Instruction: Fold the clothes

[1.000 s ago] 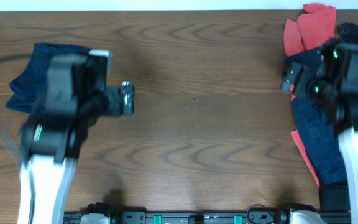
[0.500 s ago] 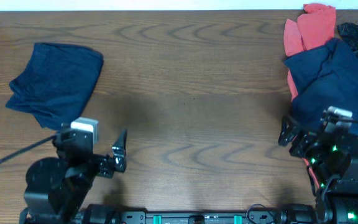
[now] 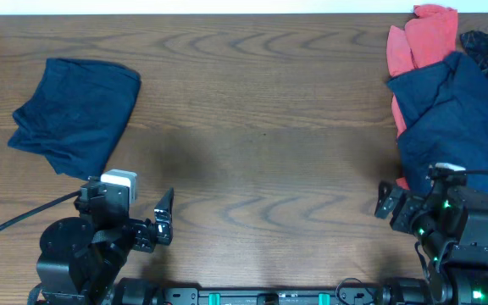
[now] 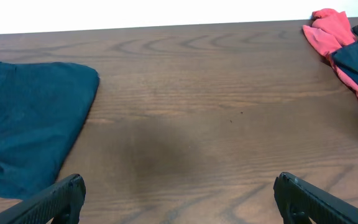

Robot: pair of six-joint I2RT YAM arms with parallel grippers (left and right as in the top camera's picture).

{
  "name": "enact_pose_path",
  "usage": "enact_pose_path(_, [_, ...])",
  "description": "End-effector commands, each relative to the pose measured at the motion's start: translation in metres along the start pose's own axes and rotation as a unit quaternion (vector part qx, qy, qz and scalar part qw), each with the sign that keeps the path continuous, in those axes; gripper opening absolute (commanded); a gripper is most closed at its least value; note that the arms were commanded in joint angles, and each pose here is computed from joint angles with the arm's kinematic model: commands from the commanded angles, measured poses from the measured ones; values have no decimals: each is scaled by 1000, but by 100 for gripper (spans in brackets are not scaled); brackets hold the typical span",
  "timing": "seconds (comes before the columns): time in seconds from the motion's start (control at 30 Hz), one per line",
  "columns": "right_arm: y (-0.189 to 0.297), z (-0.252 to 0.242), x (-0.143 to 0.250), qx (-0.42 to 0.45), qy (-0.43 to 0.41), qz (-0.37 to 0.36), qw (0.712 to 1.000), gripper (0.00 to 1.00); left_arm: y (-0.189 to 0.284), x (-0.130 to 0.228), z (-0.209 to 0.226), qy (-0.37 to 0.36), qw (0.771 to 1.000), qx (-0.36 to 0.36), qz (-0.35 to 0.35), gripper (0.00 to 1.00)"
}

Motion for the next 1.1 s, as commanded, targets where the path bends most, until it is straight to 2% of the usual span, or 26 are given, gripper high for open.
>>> enact_pose_path(0.0, [0,-6,4,24,11,7,1000,99,0,1,-1,-9,1000,6,1,98])
enact_pose_path(0.53, [1,-6,5,22,7,6,1000,99,0,1,-1,-9,1000,6,1,98])
enact_pose_path(0.6, [4,-3,2,6,22,-13,1000,99,0,1,-1,-9,1000,6,1,98])
enact_pose_path(0.8, [26,11,1,-80,139,-77,984,99,0,1,-1,-9,1000,6,1,98])
enact_pose_path(1.07, [42,4,22,-110,178,-176,962,99,0,1,-1,-9,1000,6,1,98])
Point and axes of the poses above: each gripper's point midway between its finger pads, its own y axis back along the fingers, its own z axis along the line the jaws close on, x = y × z, the point moved 9 cm from there along y, back along the fingers, and after that the axes turned 8 degrees about -y, right-handed, at the moved point
